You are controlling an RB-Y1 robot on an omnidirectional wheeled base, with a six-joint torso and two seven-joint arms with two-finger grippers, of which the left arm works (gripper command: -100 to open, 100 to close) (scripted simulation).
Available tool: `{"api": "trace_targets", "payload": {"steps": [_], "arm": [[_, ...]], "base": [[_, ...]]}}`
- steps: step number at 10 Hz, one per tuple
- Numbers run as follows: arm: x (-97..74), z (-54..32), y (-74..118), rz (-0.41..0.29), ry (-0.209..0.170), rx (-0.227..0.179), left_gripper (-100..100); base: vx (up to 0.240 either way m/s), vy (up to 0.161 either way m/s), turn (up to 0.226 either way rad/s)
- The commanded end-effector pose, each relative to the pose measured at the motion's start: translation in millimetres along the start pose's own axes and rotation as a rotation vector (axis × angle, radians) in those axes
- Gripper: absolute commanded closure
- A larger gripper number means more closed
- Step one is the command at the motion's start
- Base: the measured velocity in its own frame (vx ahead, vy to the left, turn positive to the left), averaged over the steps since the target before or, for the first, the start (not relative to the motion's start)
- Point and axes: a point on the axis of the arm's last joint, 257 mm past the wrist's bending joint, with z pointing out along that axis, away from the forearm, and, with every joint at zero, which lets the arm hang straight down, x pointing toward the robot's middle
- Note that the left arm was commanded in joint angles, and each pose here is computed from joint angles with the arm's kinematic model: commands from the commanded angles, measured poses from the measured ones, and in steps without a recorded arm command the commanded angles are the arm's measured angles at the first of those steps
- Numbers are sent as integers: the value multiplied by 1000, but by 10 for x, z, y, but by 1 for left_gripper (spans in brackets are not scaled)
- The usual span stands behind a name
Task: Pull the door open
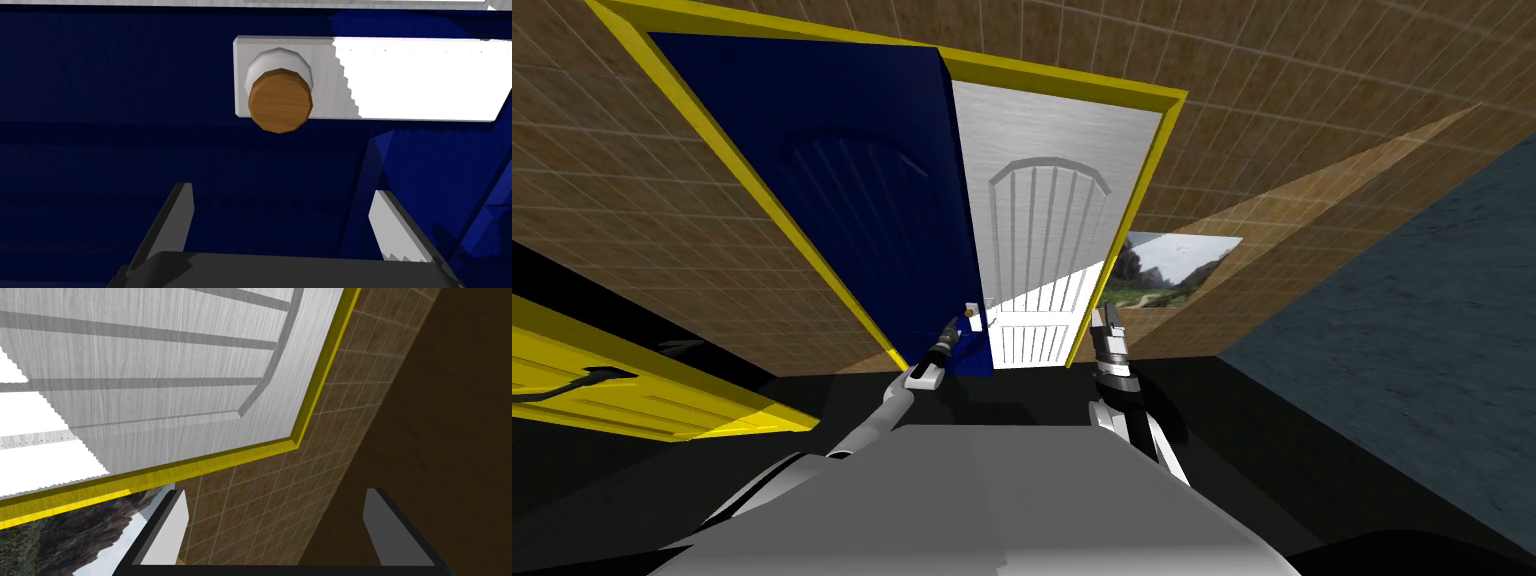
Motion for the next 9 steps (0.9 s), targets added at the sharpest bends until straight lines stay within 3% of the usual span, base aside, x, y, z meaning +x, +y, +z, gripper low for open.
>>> {"api": "trace_targets", "payload": {"steps": [1, 2, 3, 5, 7, 9], "arm": [[113, 25, -25, -7, 24, 7, -100], [69, 26, -11, -4, 14, 3, -100], [-145, -49, 83, 7, -19, -17, -100], [-288, -97, 137, 15, -44, -28, -100], [-269, -79, 122, 14, -44, -24, -100], [-155, -21, 65, 7, -29, -9, -100]], "base": [[-180, -33, -64], [-77, -16, -13], [32, 90, 216], [128, 157, 62], [165, 72, -29], [203, -72, -94]]}}
